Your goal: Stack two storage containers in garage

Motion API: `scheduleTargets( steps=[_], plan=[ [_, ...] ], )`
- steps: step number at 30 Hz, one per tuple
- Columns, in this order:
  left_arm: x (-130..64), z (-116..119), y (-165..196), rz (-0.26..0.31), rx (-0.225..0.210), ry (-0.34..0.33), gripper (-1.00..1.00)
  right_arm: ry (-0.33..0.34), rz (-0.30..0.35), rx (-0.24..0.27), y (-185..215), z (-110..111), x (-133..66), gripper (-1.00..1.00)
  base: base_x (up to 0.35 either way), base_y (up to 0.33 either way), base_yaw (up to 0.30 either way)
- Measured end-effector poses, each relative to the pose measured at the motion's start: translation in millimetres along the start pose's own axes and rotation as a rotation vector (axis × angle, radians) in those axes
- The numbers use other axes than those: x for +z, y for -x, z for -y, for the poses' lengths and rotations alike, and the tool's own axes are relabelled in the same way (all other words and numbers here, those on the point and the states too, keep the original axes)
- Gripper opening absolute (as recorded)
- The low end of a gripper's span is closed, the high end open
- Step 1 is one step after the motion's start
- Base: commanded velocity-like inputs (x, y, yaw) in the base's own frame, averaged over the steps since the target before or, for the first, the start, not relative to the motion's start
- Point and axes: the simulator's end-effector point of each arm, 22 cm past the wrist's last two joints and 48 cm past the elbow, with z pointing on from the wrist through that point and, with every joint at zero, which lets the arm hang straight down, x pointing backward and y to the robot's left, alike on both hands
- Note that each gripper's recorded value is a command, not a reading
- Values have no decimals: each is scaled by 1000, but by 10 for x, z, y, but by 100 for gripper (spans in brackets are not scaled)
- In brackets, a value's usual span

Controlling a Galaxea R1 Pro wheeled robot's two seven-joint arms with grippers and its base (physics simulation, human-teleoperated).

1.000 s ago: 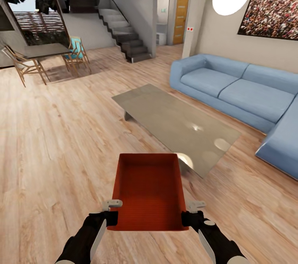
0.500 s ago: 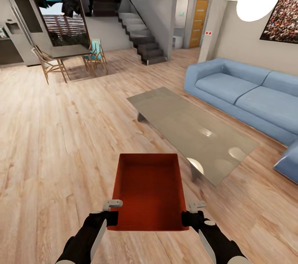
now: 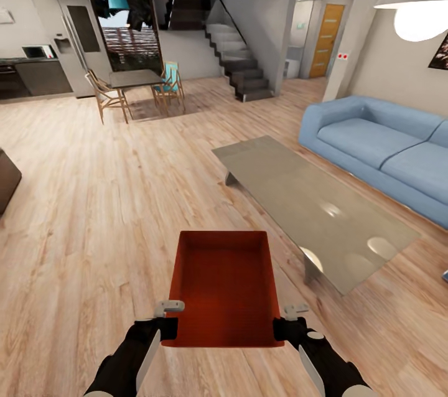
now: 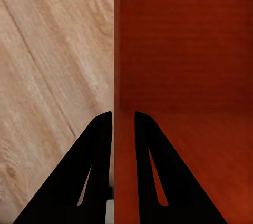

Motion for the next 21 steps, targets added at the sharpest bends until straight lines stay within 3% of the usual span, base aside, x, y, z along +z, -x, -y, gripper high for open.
scheduleTargets(
  steps=[21],
  plan=[
    [-138,-9,79,20,-1,0,-100,0,21,-3,113,-25,-120,-100,0,0,240]
  ],
)
